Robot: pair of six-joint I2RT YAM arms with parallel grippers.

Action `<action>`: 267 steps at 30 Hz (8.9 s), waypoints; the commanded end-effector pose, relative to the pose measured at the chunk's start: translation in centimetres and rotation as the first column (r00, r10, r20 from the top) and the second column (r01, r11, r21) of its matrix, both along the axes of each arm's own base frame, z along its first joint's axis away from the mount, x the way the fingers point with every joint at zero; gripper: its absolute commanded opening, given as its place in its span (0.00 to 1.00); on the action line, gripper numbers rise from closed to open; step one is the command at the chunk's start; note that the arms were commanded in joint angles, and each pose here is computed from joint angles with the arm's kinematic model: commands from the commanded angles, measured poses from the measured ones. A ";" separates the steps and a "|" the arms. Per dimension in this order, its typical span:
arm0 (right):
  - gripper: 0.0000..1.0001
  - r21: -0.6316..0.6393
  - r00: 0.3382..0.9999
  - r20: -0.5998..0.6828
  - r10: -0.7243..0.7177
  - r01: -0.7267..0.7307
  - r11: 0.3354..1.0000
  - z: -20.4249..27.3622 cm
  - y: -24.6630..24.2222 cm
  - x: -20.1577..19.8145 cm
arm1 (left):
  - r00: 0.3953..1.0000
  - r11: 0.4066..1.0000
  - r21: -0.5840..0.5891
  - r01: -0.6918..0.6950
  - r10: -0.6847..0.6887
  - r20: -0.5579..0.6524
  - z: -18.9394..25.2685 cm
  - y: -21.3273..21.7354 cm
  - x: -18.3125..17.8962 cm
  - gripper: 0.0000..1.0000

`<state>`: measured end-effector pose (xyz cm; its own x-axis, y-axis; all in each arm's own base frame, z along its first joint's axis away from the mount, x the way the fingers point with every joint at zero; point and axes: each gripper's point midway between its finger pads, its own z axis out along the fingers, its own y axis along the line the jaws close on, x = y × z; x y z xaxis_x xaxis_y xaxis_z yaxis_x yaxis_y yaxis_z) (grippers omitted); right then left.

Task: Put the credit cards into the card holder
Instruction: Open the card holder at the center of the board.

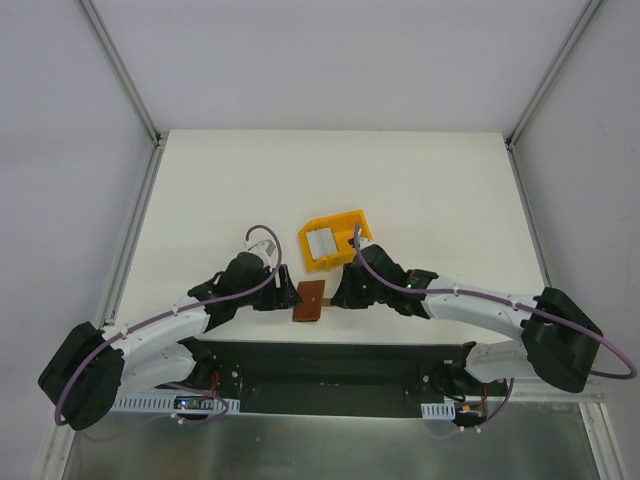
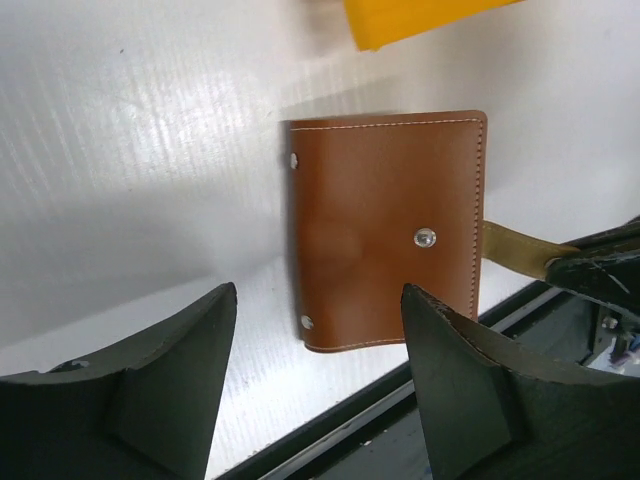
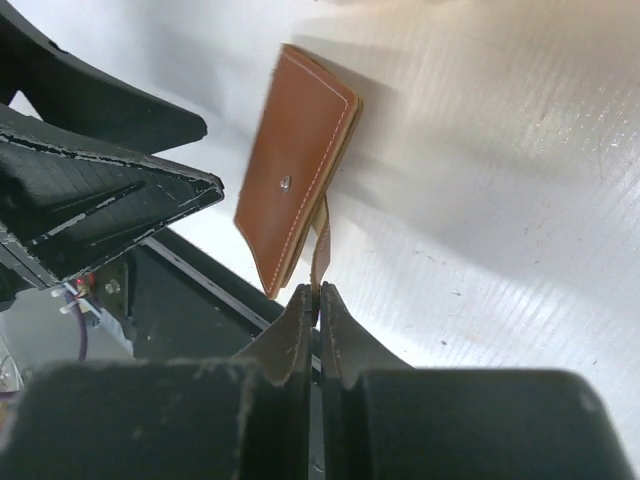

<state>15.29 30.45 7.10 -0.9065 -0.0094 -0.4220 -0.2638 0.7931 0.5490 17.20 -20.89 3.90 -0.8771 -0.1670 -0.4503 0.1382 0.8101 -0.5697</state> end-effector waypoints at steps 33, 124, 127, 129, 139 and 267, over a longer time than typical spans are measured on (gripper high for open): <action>0.00 0.155 0.992 0.098 0.076 -0.091 0.984 7.2 2.6 0.5 | 0.969 0.971 -0.030 0.238 -0.236 0.072 5.8 -4.5 1.4 0.52; 0.33 -0.190 0.998 0.000 -0.062 0.061 0.980 -0.1 -6.5 2.1 | 0.995 0.995 -0.069 -0.073 0.077 0.058 5.3 -2.1 -0.5 0.00; 0.36 -0.098 0.995 0.069 -0.077 0.084 0.992 2.9 -5.9 2.6 | 0.996 0.997 -0.048 -0.057 0.060 0.064 5.8 -2.7 -0.6 0.00; 0.36 -0.040 0.991 0.109 -0.082 0.087 0.995 4.5 -5.2 2.8 | 0.997 0.998 -0.037 -0.049 0.052 0.065 6.0 -3.1 -0.6 0.00; 0.33 0.051 0.991 0.129 -0.028 0.022 0.998 5.8 -0.7 2.0 | 0.997 0.999 -0.006 -0.042 0.042 0.057 5.9 -4.1 -0.9 0.00; 0.21 -0.105 0.983 -0.056 0.177 -0.182 0.978 -0.6 4.5 0.3 | 0.993 0.994 0.018 -0.104 0.103 0.054 4.0 -1.3 -1.9 0.00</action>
